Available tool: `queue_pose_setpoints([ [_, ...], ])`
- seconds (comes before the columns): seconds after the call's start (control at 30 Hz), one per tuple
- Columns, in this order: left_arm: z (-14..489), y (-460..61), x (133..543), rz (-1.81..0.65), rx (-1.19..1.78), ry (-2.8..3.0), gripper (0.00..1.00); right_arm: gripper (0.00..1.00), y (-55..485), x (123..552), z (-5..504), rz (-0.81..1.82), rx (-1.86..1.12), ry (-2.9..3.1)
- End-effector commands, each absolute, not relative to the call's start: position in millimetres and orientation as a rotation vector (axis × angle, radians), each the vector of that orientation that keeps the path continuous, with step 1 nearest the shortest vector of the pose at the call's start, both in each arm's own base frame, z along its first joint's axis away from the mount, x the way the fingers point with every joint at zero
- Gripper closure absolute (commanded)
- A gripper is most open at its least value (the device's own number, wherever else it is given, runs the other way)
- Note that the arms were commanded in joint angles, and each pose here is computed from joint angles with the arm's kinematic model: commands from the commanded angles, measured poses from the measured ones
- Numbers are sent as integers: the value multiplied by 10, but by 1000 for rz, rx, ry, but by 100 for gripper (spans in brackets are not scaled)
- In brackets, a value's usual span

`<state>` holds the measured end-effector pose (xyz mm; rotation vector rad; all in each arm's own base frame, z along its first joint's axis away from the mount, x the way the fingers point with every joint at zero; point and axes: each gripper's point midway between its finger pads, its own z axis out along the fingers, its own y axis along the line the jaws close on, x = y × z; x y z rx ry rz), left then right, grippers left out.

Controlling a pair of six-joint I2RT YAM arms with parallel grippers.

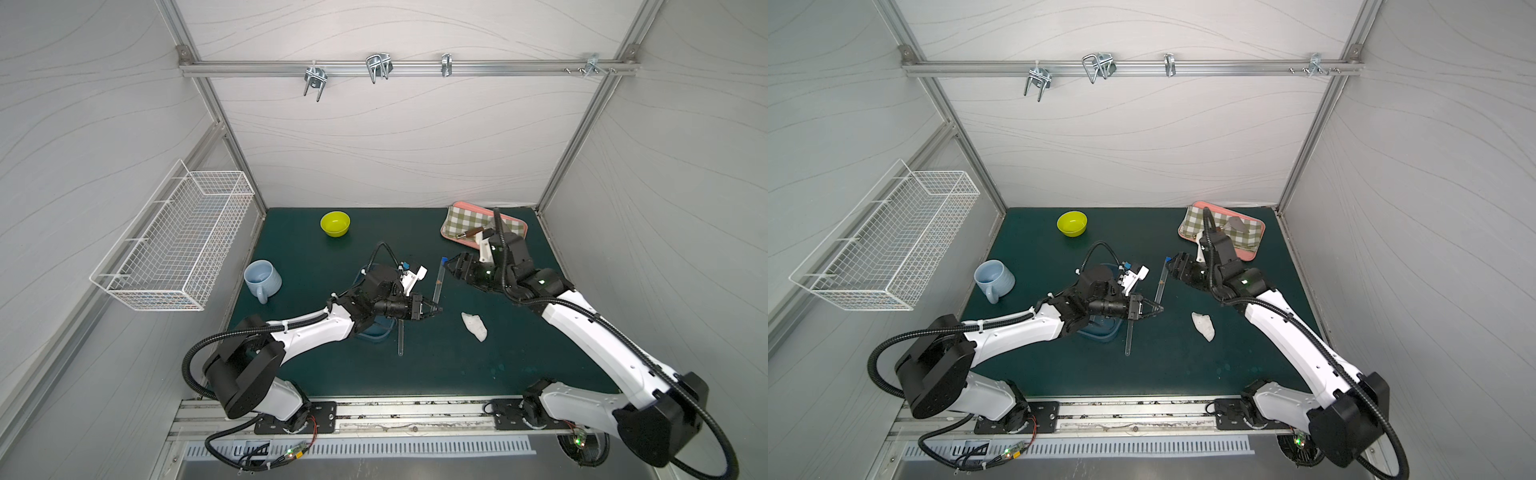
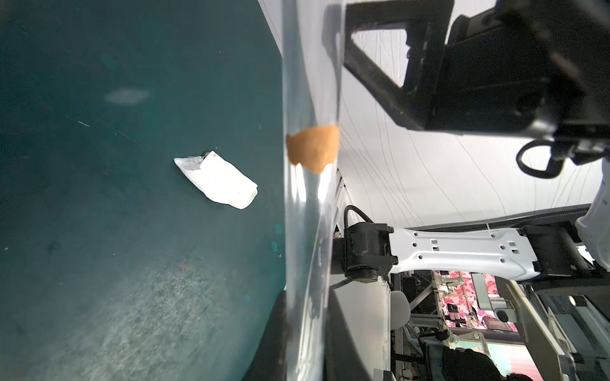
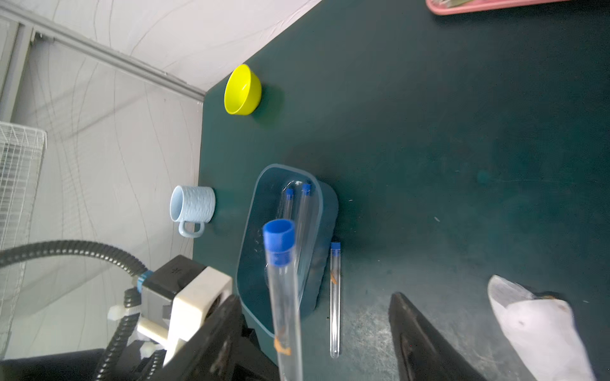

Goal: Wipe the exteriors of test tubes
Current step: Pick up the test tube at the center of the board, then pick up the cleaning item at the center of the board.

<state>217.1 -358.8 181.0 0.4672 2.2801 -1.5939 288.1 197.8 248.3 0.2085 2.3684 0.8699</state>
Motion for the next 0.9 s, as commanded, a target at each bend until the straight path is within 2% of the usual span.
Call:
queue_pose_setpoints([
  [0.0,1910,-3476,2231,-1556,454,2232,99,27,1561,2813,2496,747,256,2379],
  [0.13,1882,-3294,2311,-1532,389,2241,99,35,1376,2711,2173,595,186,2487],
  [0.37,1895,-3084,2252,-1439,420,2260,99,55,1468,2551,1203,498,119,2760],
  [0.6,1833,-3000,2179,-1416,408,2280,98,59,1644,2545,670,375,21,2895],
  [0.87,1874,-2993,2159,-1423,412,2270,98,67,1609,2570,376,176,13,2972],
])
